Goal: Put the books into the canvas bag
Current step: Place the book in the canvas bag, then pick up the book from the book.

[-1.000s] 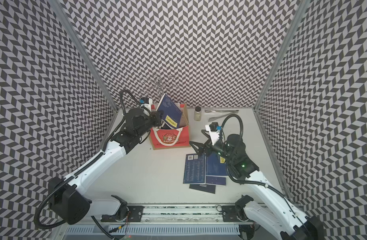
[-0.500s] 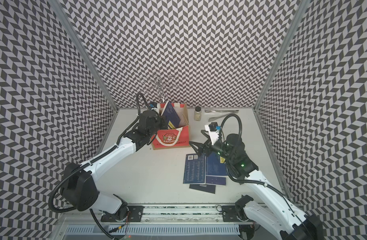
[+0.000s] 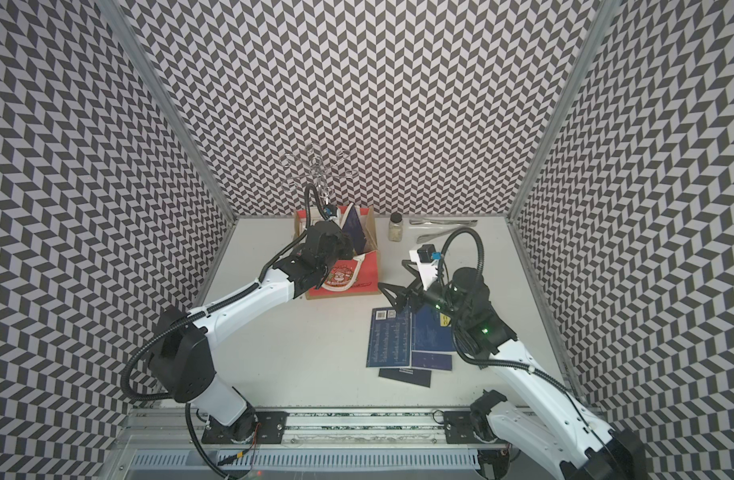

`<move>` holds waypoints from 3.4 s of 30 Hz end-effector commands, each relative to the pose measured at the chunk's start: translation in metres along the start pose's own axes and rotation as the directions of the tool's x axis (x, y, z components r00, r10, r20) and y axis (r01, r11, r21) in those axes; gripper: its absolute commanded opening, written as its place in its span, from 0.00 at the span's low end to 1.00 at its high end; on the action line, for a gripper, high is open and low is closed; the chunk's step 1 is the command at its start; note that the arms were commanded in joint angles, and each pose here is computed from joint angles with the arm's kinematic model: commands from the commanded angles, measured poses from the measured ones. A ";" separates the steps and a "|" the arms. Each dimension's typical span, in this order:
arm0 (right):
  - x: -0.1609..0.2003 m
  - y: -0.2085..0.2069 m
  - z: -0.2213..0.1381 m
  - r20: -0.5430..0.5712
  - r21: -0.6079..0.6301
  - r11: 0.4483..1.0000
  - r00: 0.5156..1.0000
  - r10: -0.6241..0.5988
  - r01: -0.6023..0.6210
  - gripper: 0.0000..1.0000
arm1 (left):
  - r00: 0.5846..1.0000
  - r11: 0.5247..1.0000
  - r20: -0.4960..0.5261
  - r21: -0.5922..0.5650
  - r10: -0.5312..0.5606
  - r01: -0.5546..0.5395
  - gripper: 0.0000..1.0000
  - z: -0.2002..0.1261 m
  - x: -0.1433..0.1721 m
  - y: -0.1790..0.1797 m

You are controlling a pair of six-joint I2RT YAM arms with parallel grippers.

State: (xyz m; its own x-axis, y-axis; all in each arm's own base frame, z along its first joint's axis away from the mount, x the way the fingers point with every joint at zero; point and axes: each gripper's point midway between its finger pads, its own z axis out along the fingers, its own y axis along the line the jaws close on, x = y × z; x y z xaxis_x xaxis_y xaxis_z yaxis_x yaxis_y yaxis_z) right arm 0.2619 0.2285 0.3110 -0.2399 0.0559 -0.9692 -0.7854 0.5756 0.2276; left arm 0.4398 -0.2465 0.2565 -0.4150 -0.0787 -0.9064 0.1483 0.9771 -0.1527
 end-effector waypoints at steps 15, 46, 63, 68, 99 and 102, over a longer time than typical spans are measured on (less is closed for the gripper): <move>-0.004 -0.001 0.002 0.023 -0.005 1.000 1.000 -0.015 0.015 0.99 | 0.999 0.998 0.007 -0.036 -0.049 0.049 0.47 0.005 -0.012 0.014; 0.212 -0.049 -0.014 -0.384 0.380 0.811 0.722 0.576 -0.445 1.00 | 0.967 0.636 -0.253 0.749 0.017 0.185 1.00 -0.198 0.130 -0.074; 0.260 -0.033 -0.042 -0.457 0.476 0.764 0.620 0.638 -0.435 1.00 | 0.816 0.653 -0.578 0.613 -0.015 0.446 1.00 -0.138 0.252 -0.063; 0.275 -0.015 -0.052 -0.473 0.484 0.748 0.583 0.660 -0.455 1.00 | 0.804 0.649 -0.595 0.611 -0.003 0.454 1.00 -0.127 0.257 -0.067; 0.295 -0.024 -0.030 -0.486 0.501 0.772 0.611 0.626 -0.392 0.97 | 0.740 0.566 -0.673 0.616 0.015 0.548 0.92 -0.114 0.284 -0.082; 0.296 -0.026 -0.030 -0.492 0.498 0.781 0.619 0.613 -0.377 0.88 | 0.733 0.575 -0.680 0.605 0.012 0.551 0.92 -0.111 0.289 -0.080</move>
State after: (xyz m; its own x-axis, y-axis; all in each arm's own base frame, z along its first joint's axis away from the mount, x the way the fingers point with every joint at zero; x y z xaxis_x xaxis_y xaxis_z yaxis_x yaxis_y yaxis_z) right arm 0.2224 0.2229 0.0638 -0.8398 0.0542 -0.5403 -0.2974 0.7866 0.5412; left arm 0.2197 -0.3183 0.0555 -0.9006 0.0497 -0.4318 0.4098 0.4284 -0.8053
